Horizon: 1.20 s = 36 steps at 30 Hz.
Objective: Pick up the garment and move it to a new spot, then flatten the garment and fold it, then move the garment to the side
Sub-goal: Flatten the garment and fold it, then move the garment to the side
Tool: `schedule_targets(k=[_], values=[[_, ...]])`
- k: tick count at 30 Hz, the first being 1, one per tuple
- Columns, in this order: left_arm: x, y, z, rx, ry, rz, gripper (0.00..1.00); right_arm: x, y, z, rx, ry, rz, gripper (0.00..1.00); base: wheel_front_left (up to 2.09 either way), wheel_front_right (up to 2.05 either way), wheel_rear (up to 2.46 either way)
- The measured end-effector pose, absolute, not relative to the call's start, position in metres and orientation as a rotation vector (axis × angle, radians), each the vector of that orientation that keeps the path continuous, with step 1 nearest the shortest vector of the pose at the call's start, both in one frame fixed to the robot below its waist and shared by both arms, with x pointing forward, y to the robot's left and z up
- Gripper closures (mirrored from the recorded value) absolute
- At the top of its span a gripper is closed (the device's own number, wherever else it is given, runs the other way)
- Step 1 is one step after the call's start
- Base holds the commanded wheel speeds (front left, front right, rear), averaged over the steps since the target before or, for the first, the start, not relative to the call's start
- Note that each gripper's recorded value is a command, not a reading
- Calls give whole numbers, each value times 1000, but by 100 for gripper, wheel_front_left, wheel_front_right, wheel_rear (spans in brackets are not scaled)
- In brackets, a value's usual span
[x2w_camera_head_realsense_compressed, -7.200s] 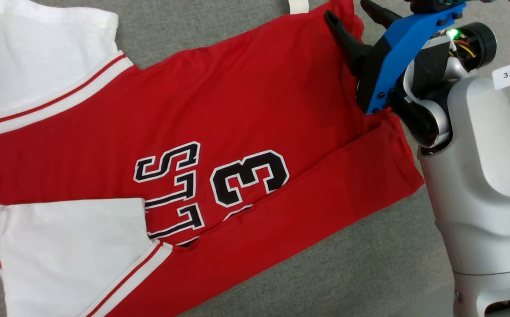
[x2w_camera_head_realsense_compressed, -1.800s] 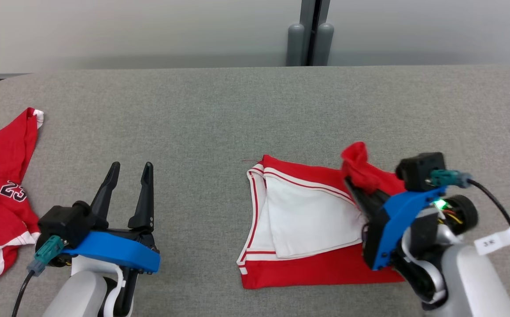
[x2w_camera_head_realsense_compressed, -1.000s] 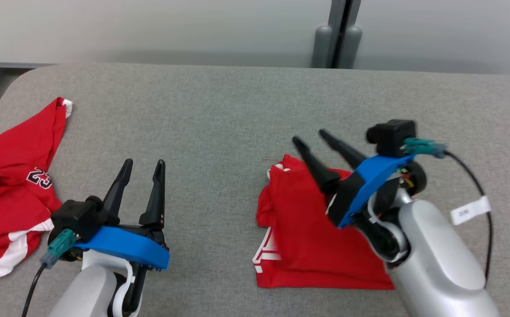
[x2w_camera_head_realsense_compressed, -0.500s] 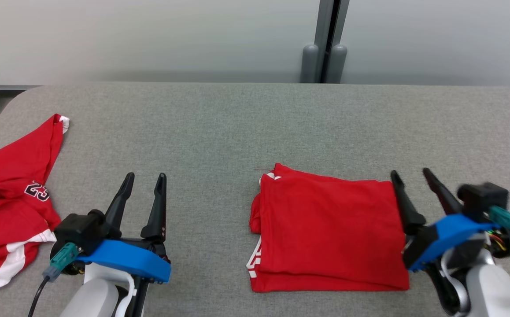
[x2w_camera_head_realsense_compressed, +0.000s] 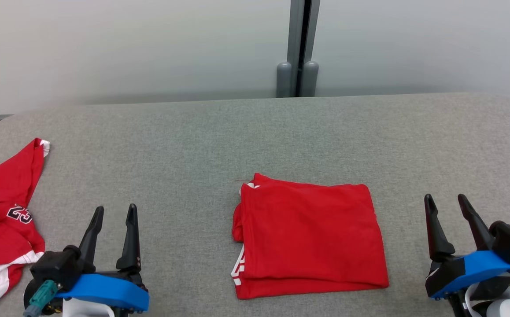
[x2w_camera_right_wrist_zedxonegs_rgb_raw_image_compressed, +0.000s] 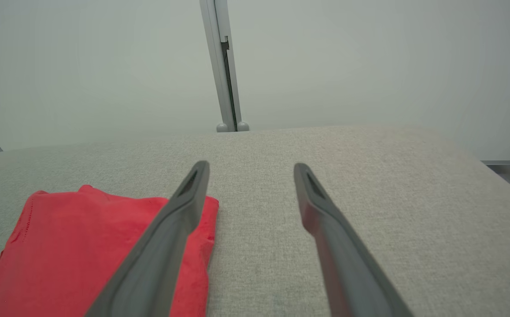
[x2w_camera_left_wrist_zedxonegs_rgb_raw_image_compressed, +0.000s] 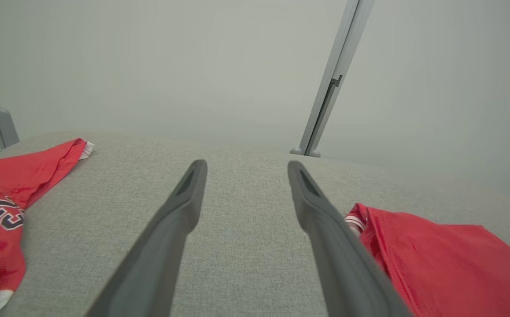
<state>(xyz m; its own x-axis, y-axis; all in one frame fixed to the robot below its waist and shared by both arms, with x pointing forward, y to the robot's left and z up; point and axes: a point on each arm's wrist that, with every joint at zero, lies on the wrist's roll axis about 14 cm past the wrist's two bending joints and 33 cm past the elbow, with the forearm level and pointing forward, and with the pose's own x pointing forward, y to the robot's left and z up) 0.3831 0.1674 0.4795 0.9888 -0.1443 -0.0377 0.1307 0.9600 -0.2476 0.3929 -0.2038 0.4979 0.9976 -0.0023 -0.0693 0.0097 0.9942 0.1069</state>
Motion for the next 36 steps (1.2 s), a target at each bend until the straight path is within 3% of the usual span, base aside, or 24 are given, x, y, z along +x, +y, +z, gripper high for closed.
schedule_targets(k=[26, 36], values=[[377, 171, 469, -238, 72, -113, 0, 402, -175, 483, 164, 154, 73, 0, 0, 0, 0], [401, 178, 483, -209, 39, -113, 0, 412, -156, 417, 118, 624, 135, 0, 0, 0, 0]])
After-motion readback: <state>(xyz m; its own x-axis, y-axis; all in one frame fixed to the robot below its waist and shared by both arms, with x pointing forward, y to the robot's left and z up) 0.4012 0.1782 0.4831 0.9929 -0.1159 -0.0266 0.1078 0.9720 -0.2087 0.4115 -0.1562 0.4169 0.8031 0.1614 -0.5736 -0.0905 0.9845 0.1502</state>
